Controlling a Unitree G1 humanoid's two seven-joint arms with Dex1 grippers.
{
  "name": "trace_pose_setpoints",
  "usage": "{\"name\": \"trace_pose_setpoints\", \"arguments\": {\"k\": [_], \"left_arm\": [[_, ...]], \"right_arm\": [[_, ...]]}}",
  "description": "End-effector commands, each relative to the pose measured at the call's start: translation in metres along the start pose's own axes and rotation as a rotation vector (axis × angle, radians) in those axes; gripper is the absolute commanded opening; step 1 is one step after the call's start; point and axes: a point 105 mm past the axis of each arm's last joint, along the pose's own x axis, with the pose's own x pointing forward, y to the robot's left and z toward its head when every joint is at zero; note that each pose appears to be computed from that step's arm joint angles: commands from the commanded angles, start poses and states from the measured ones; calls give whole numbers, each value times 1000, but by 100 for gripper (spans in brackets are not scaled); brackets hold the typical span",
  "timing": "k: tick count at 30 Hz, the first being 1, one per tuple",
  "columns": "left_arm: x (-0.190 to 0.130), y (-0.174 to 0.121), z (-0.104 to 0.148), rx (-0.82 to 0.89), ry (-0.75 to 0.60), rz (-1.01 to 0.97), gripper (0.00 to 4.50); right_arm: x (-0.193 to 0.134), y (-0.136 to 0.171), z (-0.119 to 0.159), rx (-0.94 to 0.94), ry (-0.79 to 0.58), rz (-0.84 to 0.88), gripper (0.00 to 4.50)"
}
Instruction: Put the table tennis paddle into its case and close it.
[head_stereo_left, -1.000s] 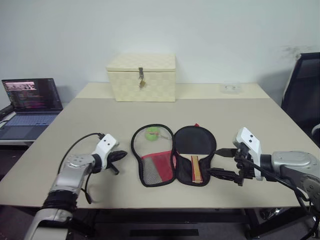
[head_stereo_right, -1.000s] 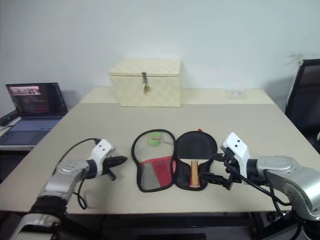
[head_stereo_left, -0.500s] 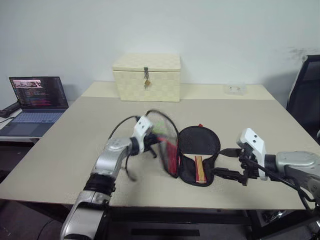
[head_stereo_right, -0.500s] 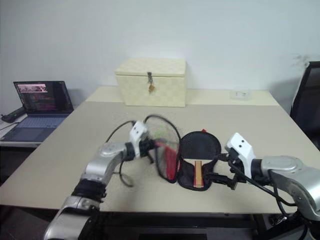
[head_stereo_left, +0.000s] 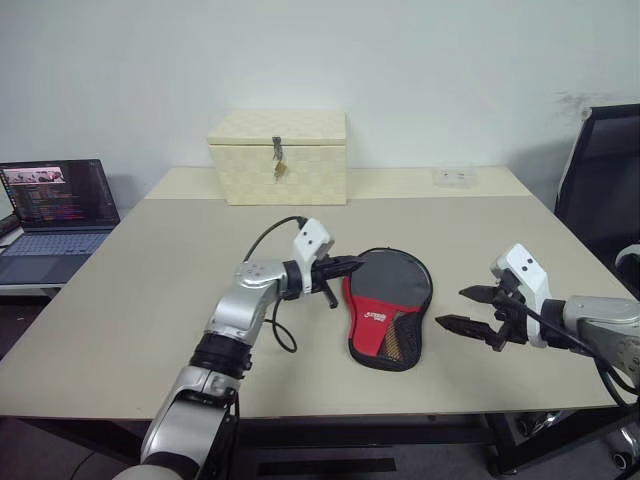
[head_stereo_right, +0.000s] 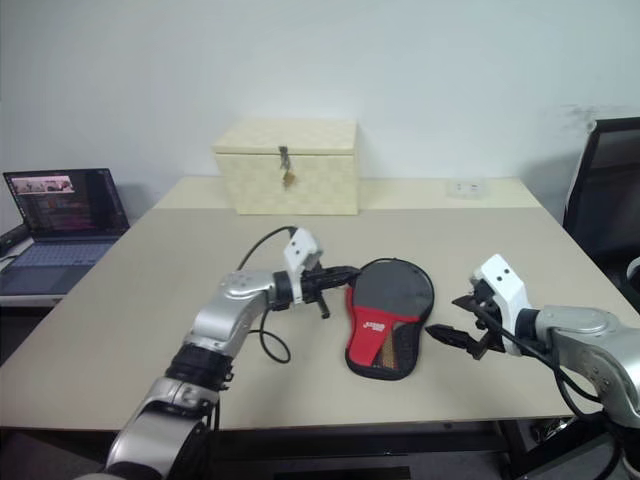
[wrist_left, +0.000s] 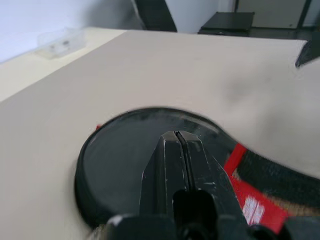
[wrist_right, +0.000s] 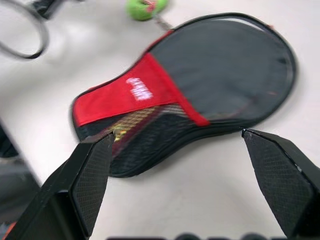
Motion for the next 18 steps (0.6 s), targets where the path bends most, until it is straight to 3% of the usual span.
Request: {"name": "trace_pose_setpoints", "arguments": {"k": [1, 11, 18], "left_arm": [[-28, -19, 20, -6, -87, -131, 3], [-102, -16, 5, -85, 11, -40, 3], [-117, -16, 4, -78, 39, 3, 3]], "right_arm": [[7, -7, 4, 49, -30, -61, 450], [62, -18, -25, 228, 18, -212, 450], [80, -15, -38, 216, 85, -195, 450]]}}
